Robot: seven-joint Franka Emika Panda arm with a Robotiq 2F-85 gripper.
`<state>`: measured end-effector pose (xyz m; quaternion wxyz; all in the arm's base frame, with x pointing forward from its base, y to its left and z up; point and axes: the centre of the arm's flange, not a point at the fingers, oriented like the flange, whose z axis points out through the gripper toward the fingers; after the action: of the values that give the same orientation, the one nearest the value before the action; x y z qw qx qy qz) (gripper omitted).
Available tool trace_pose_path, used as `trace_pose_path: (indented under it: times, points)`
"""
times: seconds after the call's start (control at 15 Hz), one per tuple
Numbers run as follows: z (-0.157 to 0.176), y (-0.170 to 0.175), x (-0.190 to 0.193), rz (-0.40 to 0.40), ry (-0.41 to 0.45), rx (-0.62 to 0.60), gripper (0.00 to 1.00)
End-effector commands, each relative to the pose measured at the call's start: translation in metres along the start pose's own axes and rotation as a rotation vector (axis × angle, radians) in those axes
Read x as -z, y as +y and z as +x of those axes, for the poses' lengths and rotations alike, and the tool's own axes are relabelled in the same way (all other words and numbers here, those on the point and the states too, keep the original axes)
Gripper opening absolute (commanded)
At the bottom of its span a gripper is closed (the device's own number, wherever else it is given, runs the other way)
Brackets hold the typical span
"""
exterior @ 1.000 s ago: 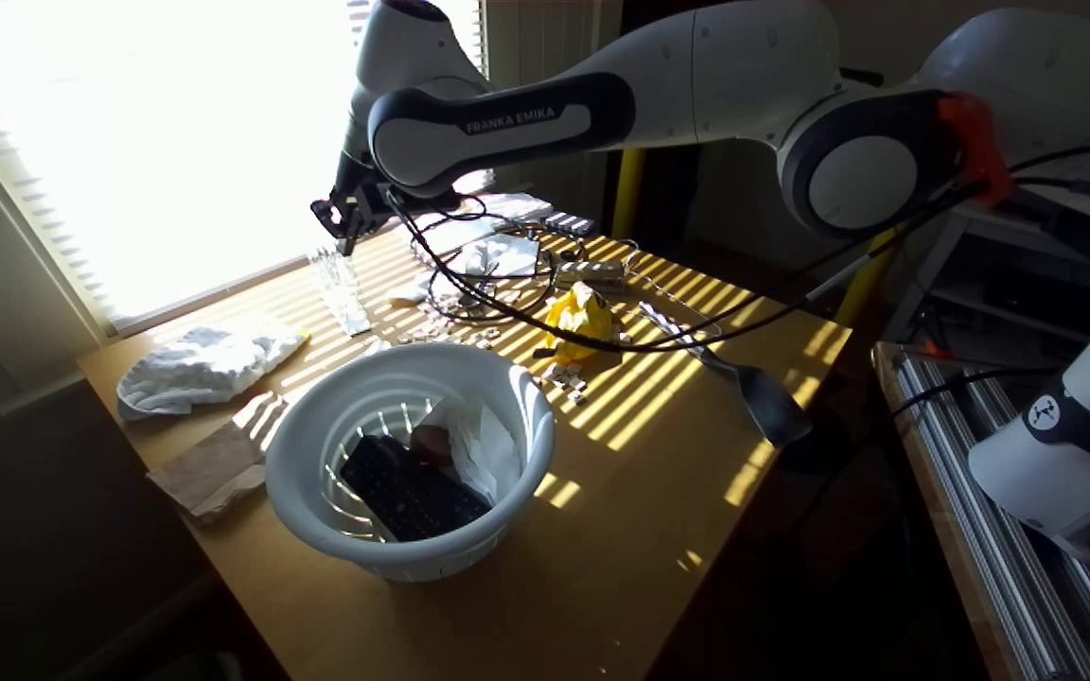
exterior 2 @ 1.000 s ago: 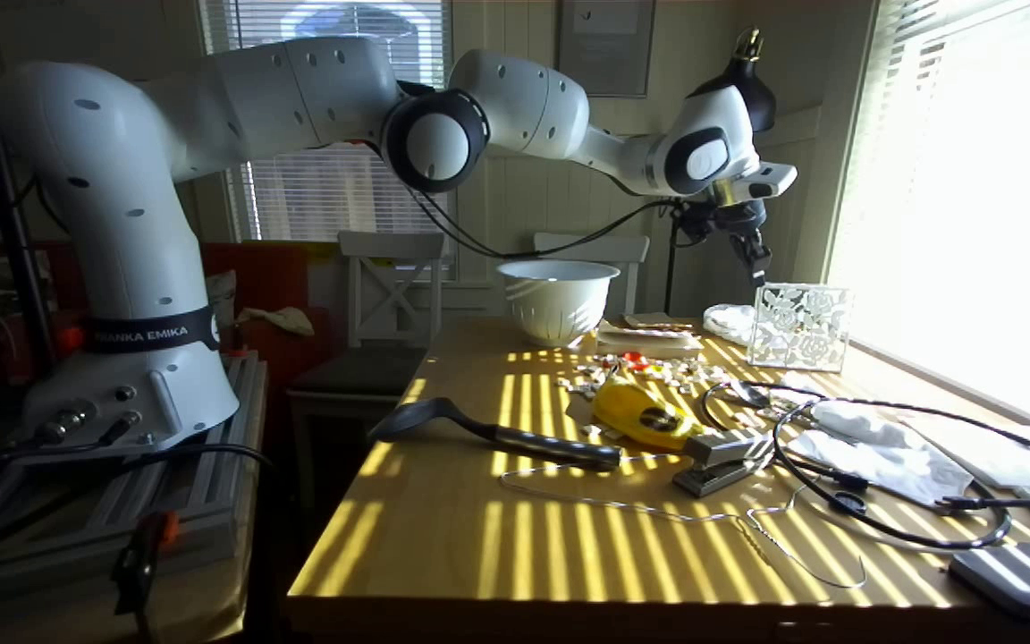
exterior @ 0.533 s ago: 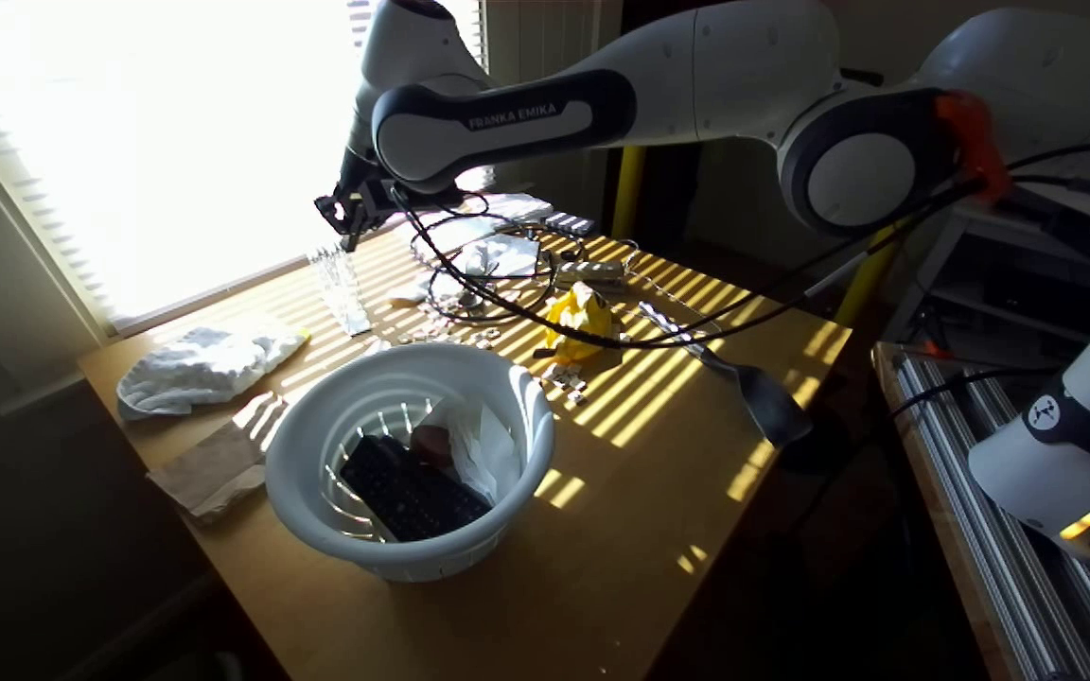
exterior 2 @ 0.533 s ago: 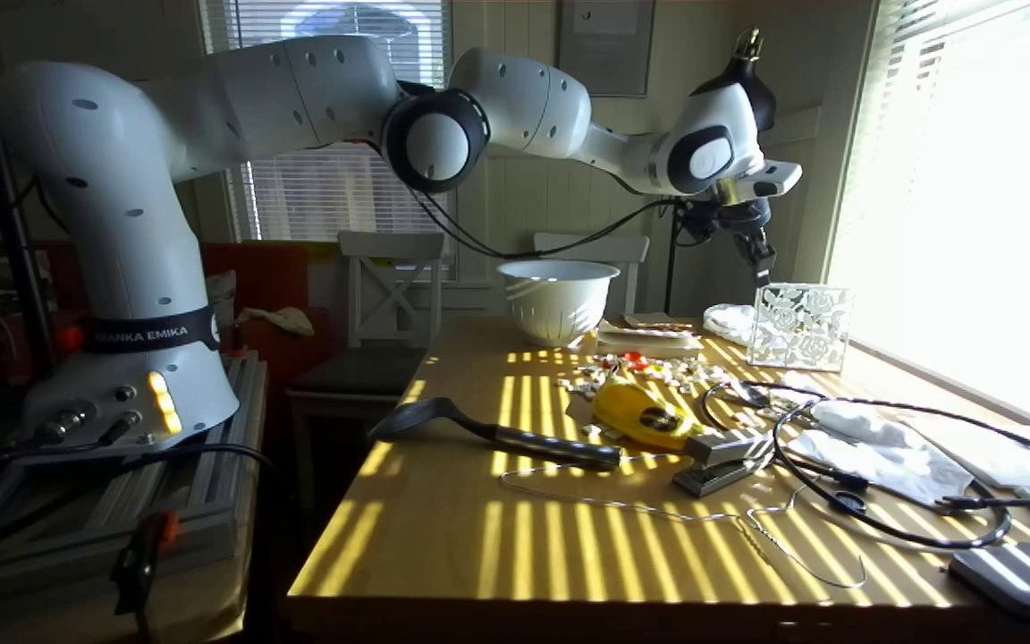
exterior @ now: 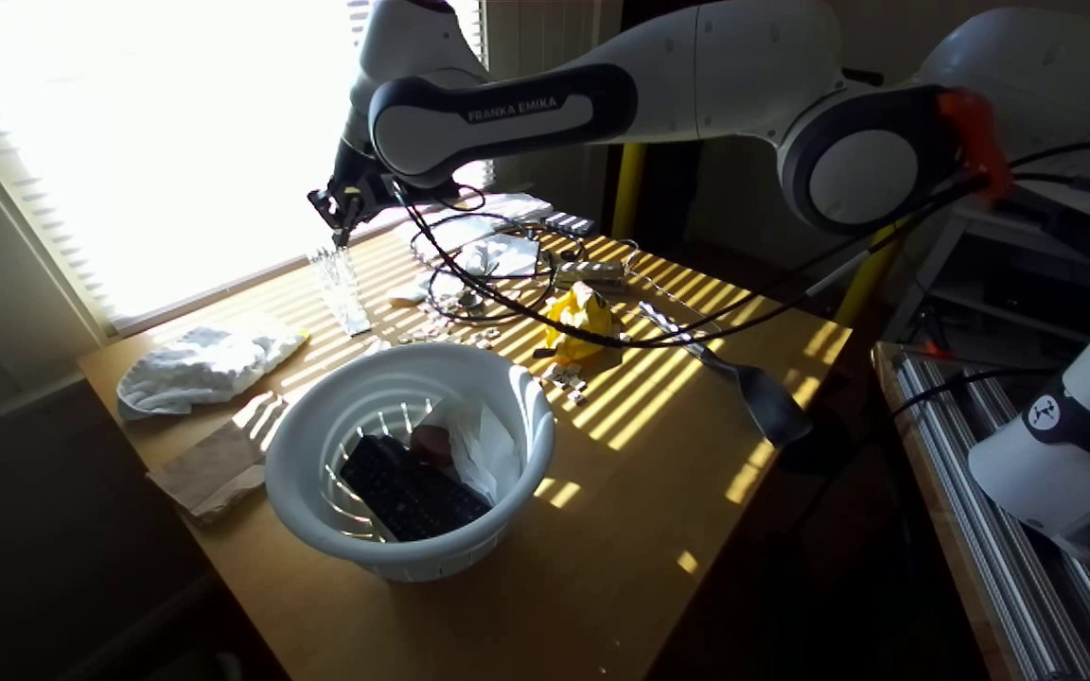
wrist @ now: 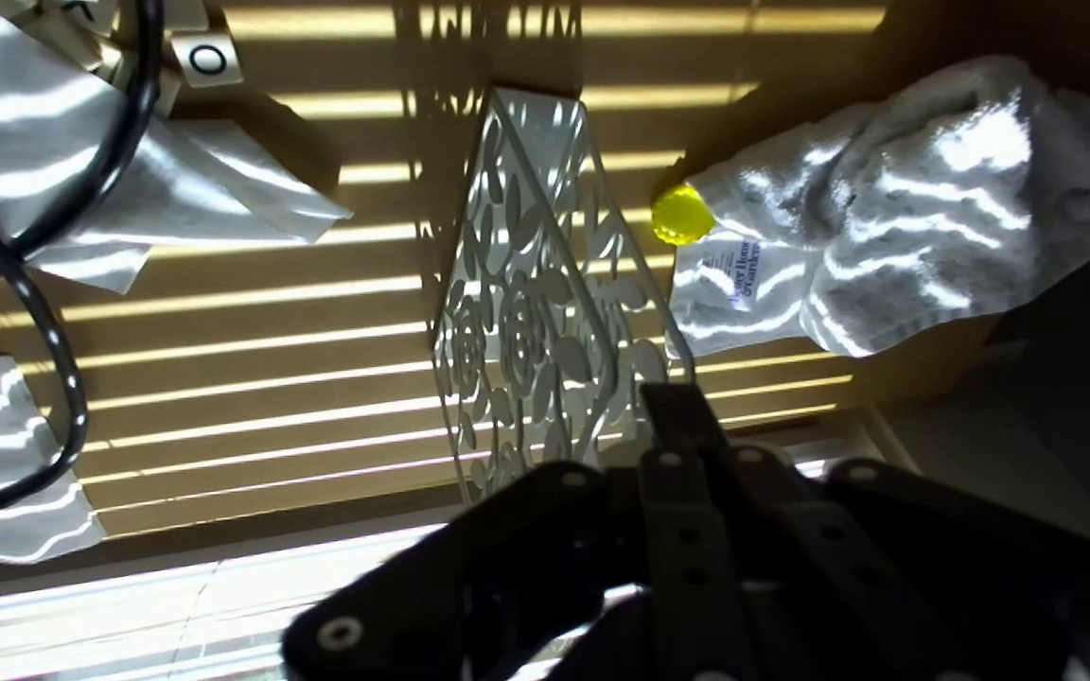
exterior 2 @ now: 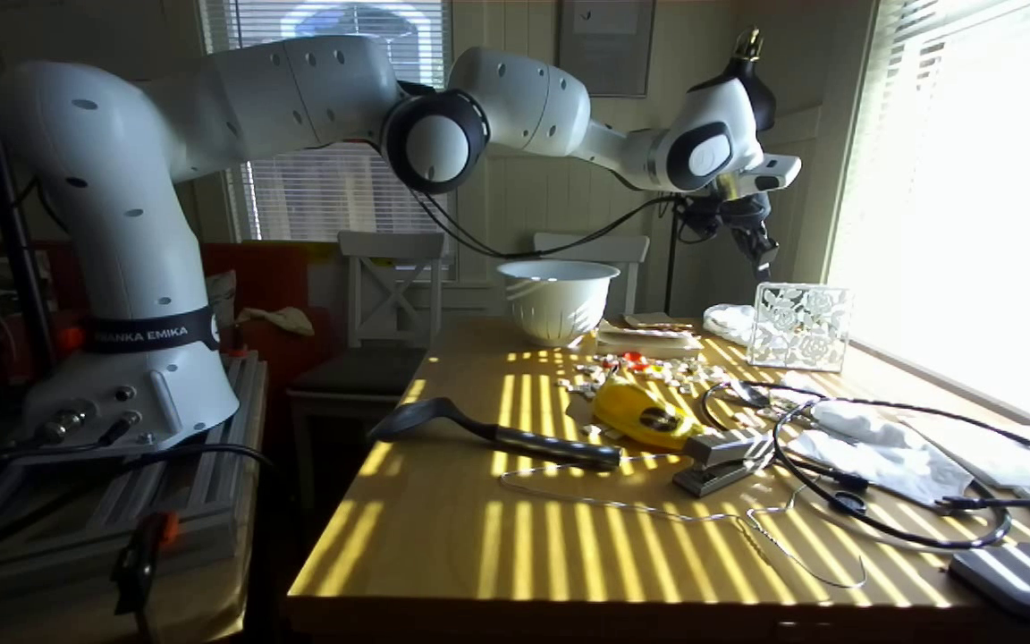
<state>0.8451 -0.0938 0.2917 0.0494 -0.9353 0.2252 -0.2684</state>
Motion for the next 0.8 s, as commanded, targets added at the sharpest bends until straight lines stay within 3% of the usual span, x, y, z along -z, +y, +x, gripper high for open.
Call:
trace_pose_path:
  times: [0.0,0.4,0.73]
  points:
    - [0.000,0.003,-0.007,-0.058,0.069,-0.051,0.00]
    - [0.018,0.008,-0.022,-0.126,0.201,-0.098,0.00]
    - [0.023,-0.009,-0.019,-0.167,0.268,-0.038,0.00]
